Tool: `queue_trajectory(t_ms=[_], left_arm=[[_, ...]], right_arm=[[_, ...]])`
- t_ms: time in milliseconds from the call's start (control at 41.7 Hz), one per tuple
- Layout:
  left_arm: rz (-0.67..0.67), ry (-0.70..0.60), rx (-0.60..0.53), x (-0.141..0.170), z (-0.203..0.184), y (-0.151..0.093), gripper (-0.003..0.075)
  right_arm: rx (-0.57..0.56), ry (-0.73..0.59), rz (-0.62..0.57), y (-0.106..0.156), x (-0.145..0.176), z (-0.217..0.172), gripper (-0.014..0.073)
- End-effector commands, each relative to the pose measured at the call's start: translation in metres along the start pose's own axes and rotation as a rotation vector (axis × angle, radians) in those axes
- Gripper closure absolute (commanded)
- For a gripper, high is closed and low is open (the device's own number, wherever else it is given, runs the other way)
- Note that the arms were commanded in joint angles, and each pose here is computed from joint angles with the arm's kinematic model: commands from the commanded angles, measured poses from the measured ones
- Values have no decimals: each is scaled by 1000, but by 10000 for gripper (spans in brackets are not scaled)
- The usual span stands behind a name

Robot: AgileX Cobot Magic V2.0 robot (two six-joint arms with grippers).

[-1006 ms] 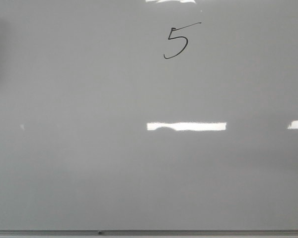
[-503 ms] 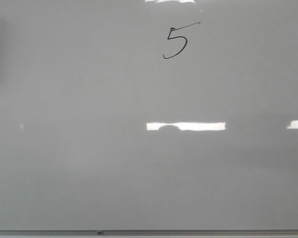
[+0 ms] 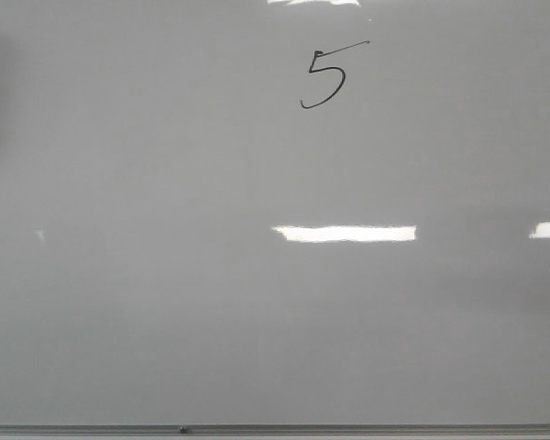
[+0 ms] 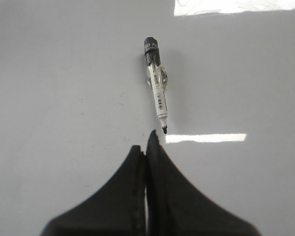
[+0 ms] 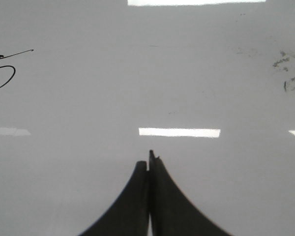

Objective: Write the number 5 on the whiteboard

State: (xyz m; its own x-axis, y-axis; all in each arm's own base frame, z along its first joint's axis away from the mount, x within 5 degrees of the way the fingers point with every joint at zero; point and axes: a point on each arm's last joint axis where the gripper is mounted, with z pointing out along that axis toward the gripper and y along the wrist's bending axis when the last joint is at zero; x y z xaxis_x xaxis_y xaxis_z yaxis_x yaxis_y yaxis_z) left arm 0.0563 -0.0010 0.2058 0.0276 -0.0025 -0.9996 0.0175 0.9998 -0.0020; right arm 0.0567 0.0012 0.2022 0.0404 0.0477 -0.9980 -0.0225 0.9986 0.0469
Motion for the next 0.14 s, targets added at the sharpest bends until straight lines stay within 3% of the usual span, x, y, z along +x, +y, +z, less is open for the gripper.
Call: queue_trajectory(t_ms=[0, 120], left_arm=[[-8, -94, 6, -7, -1, 0, 741], [-8, -94, 6, -7, -1, 0, 741]], right_arm=[[-2, -128, -13, 0, -14, -3, 664], [-2, -128, -13, 0, -14, -3, 664]])
